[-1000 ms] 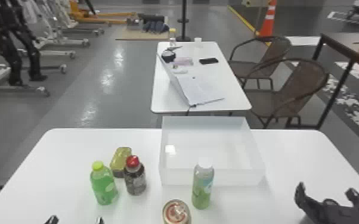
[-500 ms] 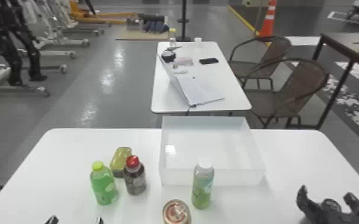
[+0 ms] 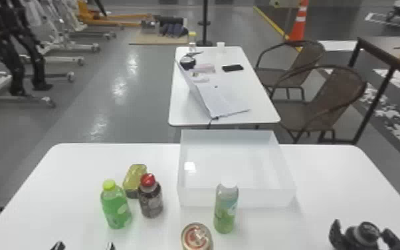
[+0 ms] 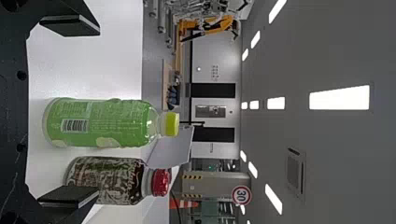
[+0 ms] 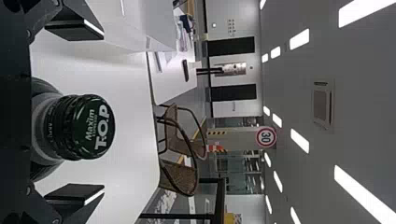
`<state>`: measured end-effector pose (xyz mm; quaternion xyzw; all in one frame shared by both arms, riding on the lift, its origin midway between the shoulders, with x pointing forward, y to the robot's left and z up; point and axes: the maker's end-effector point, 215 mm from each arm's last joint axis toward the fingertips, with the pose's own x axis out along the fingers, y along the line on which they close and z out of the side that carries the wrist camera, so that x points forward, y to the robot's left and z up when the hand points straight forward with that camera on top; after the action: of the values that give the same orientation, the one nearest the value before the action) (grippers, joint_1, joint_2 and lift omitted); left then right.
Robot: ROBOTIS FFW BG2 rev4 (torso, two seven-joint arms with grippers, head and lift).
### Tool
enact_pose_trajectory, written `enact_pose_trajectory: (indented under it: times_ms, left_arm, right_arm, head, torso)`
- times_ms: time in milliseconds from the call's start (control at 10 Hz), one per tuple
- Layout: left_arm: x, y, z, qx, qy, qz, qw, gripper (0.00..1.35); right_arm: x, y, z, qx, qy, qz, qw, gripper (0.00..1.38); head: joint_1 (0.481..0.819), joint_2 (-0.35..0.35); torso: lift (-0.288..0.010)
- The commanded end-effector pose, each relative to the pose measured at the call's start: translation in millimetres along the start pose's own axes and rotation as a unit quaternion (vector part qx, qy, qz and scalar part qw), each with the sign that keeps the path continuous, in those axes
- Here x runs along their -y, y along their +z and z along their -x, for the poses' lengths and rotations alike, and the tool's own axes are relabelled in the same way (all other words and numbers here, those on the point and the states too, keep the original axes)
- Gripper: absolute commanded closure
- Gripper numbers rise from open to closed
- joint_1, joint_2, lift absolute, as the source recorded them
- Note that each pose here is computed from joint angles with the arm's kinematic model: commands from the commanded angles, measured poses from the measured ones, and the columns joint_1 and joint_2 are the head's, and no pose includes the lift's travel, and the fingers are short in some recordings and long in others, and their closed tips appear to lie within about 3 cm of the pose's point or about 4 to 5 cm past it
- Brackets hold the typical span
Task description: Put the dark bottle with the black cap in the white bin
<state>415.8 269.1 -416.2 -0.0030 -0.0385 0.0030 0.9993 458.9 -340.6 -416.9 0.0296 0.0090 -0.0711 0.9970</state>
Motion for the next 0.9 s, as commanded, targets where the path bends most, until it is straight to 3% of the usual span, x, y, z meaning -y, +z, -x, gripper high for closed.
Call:
enact_pose_trajectory:
  times_ms: [0, 300, 600, 700, 800]
  left_arm:
    - [0.8, -0.5, -0.6, 0.000, 0.001, 0.002, 1.0000, 0.10]
    - [0.2, -0.7, -0.4, 0.000, 0.002, 0.003, 1.0000, 0.10]
    - [-0.8, -0.5, 0.0, 0.001, 0.003, 0.004, 1.0000, 0.10]
    - [-1.1, -1.2, 0.2, 0.001, 0.003, 0.005, 1.0000, 0.10]
    - [-2.5, -1.4, 0.6, 0.001, 0.005, 0.005, 1.0000, 0.10]
  right_arm:
    - [3.2, -9.8, 5.0, -0.010, -0.005, -0.001, 1.000, 0.14]
    - [9.5, -27.5, 9.8, -0.028, -0.008, 0.006, 1.000, 0.15]
    - [17.1, -45.0, 13.3, -0.048, -0.009, 0.002, 0.999, 0.31]
    - [16.7, -52.3, 12.0, -0.060, -0.003, 0.004, 0.998, 0.42]
    - [16.9, -56.8, 11.7, -0.064, 0.001, -0.003, 0.998, 0.83]
  head:
    - [0.549, 0.000]
    - [0.549, 0.000]
    - [0.549, 0.000]
    - [0.549, 0.000]
    - [0.549, 0.000]
  torso:
    - [-0.100]
    - [-0.100]
    - [-0.100]
    - [-0.100]
    - [-0.100]
